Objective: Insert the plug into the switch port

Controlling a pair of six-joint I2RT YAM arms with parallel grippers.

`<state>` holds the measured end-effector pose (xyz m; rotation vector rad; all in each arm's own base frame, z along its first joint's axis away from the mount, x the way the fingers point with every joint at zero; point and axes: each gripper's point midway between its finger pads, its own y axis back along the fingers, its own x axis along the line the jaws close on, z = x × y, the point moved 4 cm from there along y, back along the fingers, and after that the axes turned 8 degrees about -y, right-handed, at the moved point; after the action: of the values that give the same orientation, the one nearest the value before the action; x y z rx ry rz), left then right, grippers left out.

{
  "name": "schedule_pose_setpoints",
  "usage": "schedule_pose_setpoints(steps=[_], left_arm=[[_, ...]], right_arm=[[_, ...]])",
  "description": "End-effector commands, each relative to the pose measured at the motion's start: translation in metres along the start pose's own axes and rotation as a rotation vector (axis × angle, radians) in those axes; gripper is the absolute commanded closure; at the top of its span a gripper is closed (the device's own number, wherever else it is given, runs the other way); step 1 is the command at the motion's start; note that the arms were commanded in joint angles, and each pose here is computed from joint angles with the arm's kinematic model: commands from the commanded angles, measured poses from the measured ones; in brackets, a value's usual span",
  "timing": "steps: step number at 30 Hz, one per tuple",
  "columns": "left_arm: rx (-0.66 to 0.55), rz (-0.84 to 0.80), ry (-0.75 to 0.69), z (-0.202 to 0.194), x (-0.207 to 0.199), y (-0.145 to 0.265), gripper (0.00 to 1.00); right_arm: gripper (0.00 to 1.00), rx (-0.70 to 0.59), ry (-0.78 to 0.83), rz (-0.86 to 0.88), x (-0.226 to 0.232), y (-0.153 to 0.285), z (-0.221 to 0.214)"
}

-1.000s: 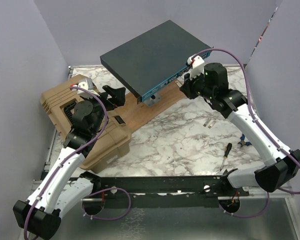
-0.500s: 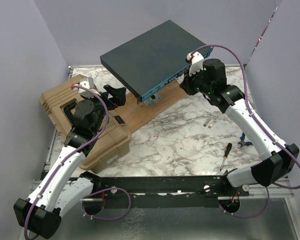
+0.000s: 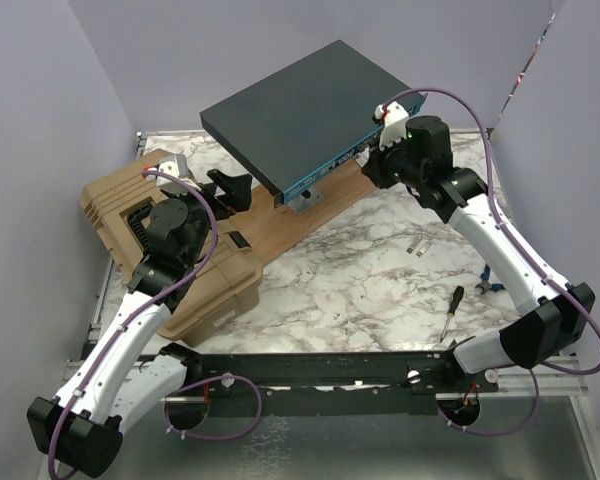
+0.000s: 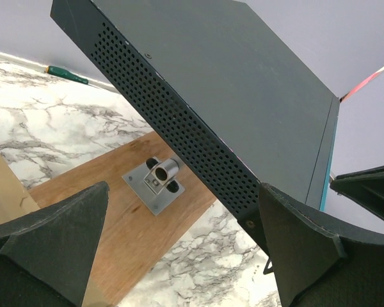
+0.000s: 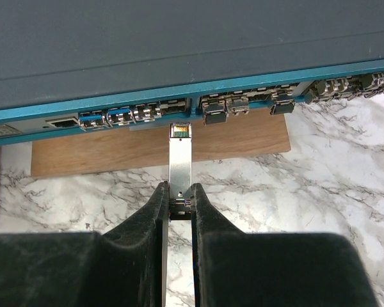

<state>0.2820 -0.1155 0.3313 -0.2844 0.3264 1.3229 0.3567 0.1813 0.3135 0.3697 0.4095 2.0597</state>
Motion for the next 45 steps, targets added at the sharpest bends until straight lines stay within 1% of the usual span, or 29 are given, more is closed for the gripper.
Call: schedule_pose_setpoints(steps=[1,14,23,33,39,45], left_arm=[[-0.025,-0.003,-0.009,0.012,-0.004,0.001,0.01],[-0.021,-0.002,-0.014,0.010,-0.004,0.000,0.01],[-0.023,-0.004,-0.016,0.010,-0.003,0.002,0.01],[-0.022,-0.003,-0.018,0.009,-0.003,0.003,0.01],[-0.025,-0.001,-0.018,0.010,-0.002,0.004,0.01],[-0.029,-0.002,-0.020,0.011,-0.002,0.004,0.01]], right_arm=[[0.99,-0.026,-0.002,0.024,0.002,0.000,0.012],[1.00,-0.025,-0.021,0.073,0.010,-0.001,0.017],[0.99,-0.002,-0.040,-0.001,-0.001,-0.007,0.008],[0.99,-0.011,-0.051,-0.010,-0.003,-0.009,0.006],[0.99,-0.025,-0.030,0.052,0.005,-0.009,0.013],[0.99,-0.020,0.004,0.070,0.006,-0.010,0.016]])
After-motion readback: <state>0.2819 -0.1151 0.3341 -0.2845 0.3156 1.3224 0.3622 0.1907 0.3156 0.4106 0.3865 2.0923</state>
